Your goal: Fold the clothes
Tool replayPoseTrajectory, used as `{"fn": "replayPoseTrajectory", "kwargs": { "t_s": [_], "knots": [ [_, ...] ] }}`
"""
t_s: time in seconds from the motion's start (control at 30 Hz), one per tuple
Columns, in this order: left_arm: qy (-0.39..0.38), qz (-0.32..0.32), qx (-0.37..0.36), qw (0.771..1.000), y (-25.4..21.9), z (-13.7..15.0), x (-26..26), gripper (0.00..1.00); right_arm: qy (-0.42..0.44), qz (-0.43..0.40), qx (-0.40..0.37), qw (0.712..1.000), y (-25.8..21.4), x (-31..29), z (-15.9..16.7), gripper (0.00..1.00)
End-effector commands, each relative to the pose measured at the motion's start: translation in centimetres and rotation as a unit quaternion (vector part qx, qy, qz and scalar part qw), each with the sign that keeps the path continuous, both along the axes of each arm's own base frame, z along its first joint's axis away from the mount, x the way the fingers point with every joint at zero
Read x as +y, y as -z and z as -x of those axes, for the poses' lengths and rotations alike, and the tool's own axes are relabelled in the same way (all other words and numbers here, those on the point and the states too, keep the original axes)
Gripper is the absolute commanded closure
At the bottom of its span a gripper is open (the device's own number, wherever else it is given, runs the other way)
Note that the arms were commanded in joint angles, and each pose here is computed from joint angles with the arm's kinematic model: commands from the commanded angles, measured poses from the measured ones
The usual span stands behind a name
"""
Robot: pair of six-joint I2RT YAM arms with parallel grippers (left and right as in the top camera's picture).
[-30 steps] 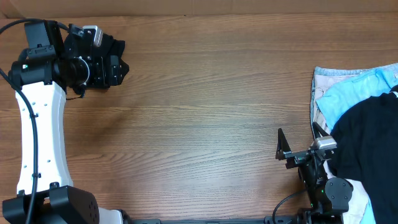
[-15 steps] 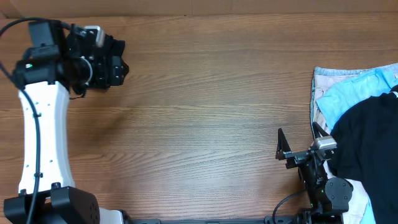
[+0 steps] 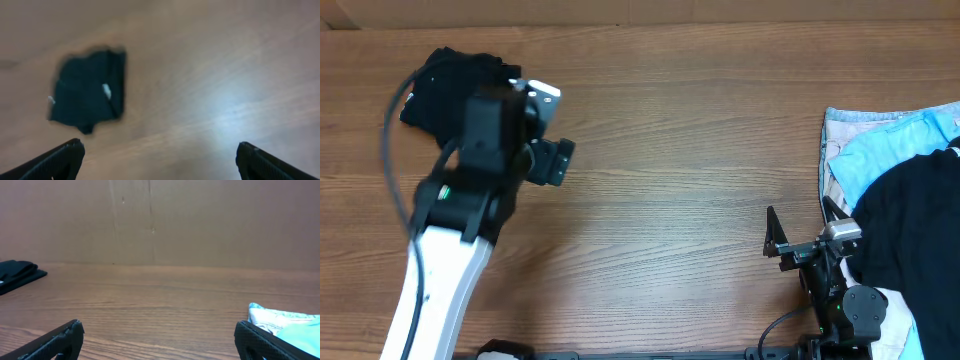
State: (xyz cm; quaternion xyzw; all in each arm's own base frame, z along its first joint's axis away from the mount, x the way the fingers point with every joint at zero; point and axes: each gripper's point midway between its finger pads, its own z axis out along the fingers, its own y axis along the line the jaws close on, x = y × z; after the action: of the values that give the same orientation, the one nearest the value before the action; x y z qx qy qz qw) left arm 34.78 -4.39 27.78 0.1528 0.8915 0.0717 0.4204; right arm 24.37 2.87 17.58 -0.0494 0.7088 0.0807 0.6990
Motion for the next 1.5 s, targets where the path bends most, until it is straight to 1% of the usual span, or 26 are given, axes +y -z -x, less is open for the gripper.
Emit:
{"fn": "replayPoseTrajectory", "kwargs": {
  "t_s": [0.0, 0.07, 0.13, 0.27, 0.37, 0.5, 0.63, 0.73, 0.9, 1.0, 1.27, 1.33, 1.47],
  "knots": [
    [0.007, 0.026, -0.060, 0.998, -1.6, 1.0, 0.6, 0.00, 0.002, 0.002, -0.005, 1.000, 0.1, -0.1, 0.0, 0.00],
    [0.031, 0.058, -0.109, 0.992, -2.7, 1.3, 0.2, 0.00, 0.002, 0.002, -0.005, 1.000, 0.1, -0.1, 0.0, 0.00],
    [0.045, 0.075, -0.146, 0.985, -3.0, 1.7, 0.1, 0.00, 0.002, 0.002, -0.005, 1.000, 0.1, -0.1, 0.0, 0.00],
    [0.048, 0.092, -0.202, 0.974, -2.7, 3.2, 0.5, 0.00, 0.002, 0.002, -0.005, 1.000, 0.1, -0.1, 0.0, 0.00],
    [0.043, 0.091, -0.236, 0.967, -2.3, 5.2, 0.9, 0.00, 0.002, 0.002, -0.005, 1.000, 0.1, -0.1, 0.0, 0.00],
    [0.019, 0.085, -0.276, 0.957, -1.7, 8.1, 2.0, 0.00, 0.002, 0.002, -0.005, 1.000, 0.1, -0.1, 0.0, 0.00],
    [0.001, 0.081, -0.309, 0.948, -0.8, 10.2, 2.9, 0.00, 0.002, 0.002, -0.005, 1.000, 0.1, -0.1, 0.0, 0.00],
    [-0.004, 0.082, -0.326, 0.942, 0.7, 11.3, 3.2, 0.00, 0.002, 0.002, -0.005, 1.000, 0.1, -0.1, 0.0, 0.00],
    [-0.029, 0.120, -0.354, 0.927, 3.2, 11.7, 3.9, 0.00, 0.002, 0.002, -0.005, 1.000, 0.1, -0.1, 0.0, 0.00],
    [-0.035, 0.139, -0.354, 0.924, 5.1, 11.5, 3.9, 0.00, 0.002, 0.002, -0.005, 1.000, 0.1, -0.1, 0.0, 0.00],
    [-0.054, 0.179, -0.314, 0.931, 11.0, 10.2, 3.7, 0.00, 0.002, 0.002, -0.005, 1.000, 0.1, -0.1, 0.0, 0.00],
    [-0.060, 0.185, -0.293, 0.936, 12.2, 10.2, 3.7, 0.00, 0.002, 0.002, -0.005, 1.000, 0.1, -0.1, 0.0, 0.00],
    [-0.060, 0.184, -0.295, 0.936, 12.1, 10.2, 3.7, 0.00, 0.002, 0.002, -0.005, 1.000, 0.1, -0.1, 0.0, 0.00]
  ]
}}
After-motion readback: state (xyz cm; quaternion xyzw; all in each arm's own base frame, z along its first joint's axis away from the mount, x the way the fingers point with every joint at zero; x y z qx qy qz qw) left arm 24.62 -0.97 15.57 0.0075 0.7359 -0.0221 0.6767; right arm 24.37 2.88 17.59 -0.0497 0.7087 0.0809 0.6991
